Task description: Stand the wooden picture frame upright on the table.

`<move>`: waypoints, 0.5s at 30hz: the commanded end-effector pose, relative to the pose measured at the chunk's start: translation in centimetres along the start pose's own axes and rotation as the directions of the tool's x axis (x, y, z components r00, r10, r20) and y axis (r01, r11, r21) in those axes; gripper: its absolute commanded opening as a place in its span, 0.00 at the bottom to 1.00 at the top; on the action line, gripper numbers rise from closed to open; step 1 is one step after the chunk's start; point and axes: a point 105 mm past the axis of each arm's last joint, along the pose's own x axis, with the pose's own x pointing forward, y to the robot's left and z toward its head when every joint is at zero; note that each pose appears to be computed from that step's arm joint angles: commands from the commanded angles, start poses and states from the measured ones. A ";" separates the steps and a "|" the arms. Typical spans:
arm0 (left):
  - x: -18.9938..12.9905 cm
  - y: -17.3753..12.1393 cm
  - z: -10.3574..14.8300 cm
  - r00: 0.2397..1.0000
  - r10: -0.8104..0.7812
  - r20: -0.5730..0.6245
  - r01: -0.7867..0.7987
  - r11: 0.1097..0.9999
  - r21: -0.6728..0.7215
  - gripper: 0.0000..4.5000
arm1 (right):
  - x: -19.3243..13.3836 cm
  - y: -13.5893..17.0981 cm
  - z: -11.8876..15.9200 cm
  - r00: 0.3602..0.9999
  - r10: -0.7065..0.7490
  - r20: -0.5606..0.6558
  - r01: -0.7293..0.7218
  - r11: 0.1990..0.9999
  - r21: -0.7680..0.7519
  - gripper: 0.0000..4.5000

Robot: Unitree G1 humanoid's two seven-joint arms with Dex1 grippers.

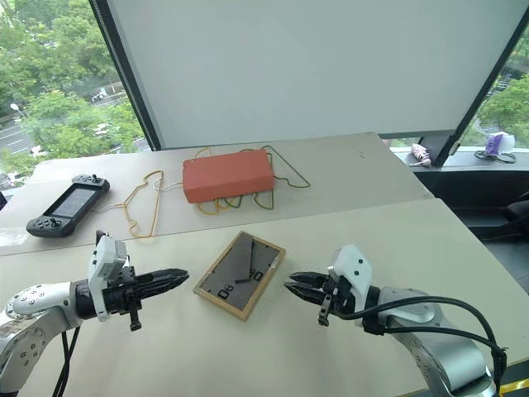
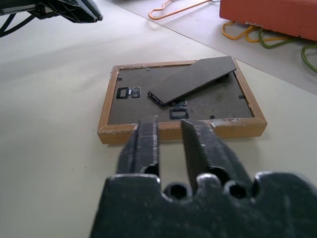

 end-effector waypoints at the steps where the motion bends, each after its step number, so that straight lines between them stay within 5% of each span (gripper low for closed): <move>1: 0.0 0.4 0.1 1.000 0.007 -0.014 -0.006 0.998 0.064 0.48 | -0.1 0.4 0.7 1.000 0.007 0.014 -0.006 0.998 -0.067 0.59; 6: -0.3 1.8 -1.0 0.994 0.013 -0.110 0.013 0.971 0.237 0.86 | -0.3 0.5 -0.8 0.997 0.001 -0.083 -0.016 0.982 -0.186 0.96; 8: -0.5 2.8 -1.7 0.988 0.018 -0.153 0.031 0.950 0.312 0.99 | -0.3 0.2 -1.1 0.994 -0.021 -0.104 -0.005 0.969 -0.245 1.00; 15: 0.4 4.7 -0.3 0.997 -0.003 -0.081 0.025 0.964 0.265 0.99 | -0.3 -0.9 -1.1 0.988 -0.134 -0.083 0.107 0.957 -0.268 1.00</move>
